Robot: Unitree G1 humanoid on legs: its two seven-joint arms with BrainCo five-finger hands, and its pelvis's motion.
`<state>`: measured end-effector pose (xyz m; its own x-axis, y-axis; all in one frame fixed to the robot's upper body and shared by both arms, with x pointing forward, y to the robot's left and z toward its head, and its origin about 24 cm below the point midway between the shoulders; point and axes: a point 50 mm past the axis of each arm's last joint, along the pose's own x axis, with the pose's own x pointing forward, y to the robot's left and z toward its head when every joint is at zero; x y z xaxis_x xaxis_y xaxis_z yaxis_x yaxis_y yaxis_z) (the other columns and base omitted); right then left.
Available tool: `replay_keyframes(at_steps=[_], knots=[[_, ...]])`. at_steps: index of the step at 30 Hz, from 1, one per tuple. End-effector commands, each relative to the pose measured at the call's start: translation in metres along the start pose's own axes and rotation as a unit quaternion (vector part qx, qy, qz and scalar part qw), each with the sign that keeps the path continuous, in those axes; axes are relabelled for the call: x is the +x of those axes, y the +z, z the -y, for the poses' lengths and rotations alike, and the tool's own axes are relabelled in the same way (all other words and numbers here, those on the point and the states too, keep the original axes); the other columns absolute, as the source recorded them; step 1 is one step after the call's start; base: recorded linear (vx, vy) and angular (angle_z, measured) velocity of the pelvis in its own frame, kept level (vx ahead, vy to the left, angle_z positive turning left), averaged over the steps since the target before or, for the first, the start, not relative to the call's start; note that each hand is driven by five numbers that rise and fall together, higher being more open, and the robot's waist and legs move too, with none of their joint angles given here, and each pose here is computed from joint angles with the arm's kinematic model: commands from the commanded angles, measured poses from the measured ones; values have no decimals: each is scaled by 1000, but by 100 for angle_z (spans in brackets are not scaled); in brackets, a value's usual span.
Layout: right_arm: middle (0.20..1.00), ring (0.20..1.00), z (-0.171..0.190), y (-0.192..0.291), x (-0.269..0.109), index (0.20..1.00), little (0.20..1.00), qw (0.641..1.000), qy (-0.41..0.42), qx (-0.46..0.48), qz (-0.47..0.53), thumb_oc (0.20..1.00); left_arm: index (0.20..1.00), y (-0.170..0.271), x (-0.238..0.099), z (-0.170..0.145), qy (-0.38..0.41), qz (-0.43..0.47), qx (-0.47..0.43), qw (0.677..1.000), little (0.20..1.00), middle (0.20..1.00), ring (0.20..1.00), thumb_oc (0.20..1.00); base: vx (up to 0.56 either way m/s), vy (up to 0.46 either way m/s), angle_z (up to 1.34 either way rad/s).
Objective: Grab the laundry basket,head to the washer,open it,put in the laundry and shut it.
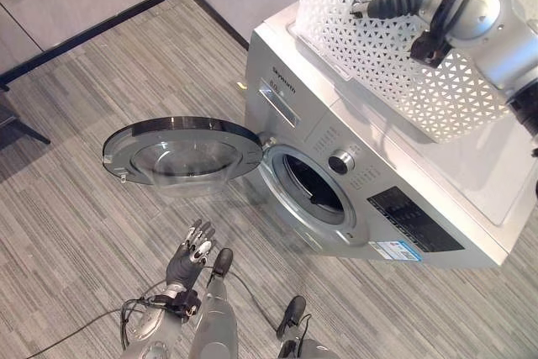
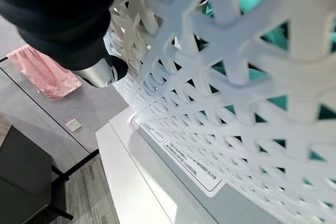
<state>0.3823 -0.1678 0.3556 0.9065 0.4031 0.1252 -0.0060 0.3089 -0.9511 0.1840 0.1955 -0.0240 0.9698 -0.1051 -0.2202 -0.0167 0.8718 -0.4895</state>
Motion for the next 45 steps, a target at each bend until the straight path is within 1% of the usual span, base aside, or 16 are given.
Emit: replay_keyframes(at_steps=[1,3,4,7,9,10,12,18,19,20,22,25,29,34,45], knots=[[200,200,-22,-19,-4,200,200,999,19,-20,-33,200,1000,49,20,9,-29,94,40,994,1000,1000,1000,1000,0,0,0],[200,200,-20,-17,-5,200,200,999,12,-18,-26,200,1000,49,19,8,-27,93,38,995,1000,1000,1000,1000,0,0,0],[200,200,-9,-8,-10,200,200,1000,-12,-12,0,200,1000,49,18,5,-17,95,37,995,1000,1000,1000,1000,0,0,0],[200,200,6,6,-19,200,200,998,-40,-3,41,200,1000,51,16,0,-8,99,39,994,1000,1000,1000,1000,0,0,0],[200,200,12,8,-23,200,200,997,-52,2,50,200,1000,51,15,-1,-5,101,37,994,1000,1000,1000,1000,-10,9,-6],[200,200,23,12,-33,200,200,996,-68,0,65,200,1000,52,14,-5,3,102,35,994,1000,1000,1000,1000,2,15,-12],[200,200,33,12,-44,200,200,994,-84,-1,75,200,1000,51,11,-8,10,103,32,994,1000,1000,1000,1000,12,5,-10],[200,200,57,0,-82,200,200,989,-130,-13,70,200,1000,44,3,-18,37,104,12,994,1000,1000,1000,1000,39,-1,3],[200,200,68,-3,-91,200,200,986,-155,-9,69,200,1000,43,3,-20,44,105,10,993,1000,1000,1000,1000,38,-1,-2],[200,200,67,-3,-91,200,200,985,-155,-8,69,200,1000,43,3,-20,44,105,10,993,1000,1000,1000,1000,36,9,-6],[200,200,84,-7,-100,200,200,980,-193,-9,58,200,1000,42,3,-23,54,104,13,993,1000,1000,1000,1000,31,23,-5],[200,200,97,-5,-100,200,200,973,-223,4,62,200,1000,39,3,-24,63,104,8,993,1000,1000,1000,1000,43,25,-15],[200,200,99,-5,-93,200,200,975,-217,4,51,200,1000,37,3,-25,68,104,0,992,1000,1000,1000,1000,40,10,-13],[200,200,90,-5,-84,200,200,979,-197,14,52,200,1000,33,3,-21,62,99,-6,993,1000,1000,1000,1000,4,-5,-6],[200,200,71,-14,-85,200,200,983,-171,38,53,200,1000,28,-1,-22,67,91,-6,994,1000,1000,1000,1000,0,0,0]])
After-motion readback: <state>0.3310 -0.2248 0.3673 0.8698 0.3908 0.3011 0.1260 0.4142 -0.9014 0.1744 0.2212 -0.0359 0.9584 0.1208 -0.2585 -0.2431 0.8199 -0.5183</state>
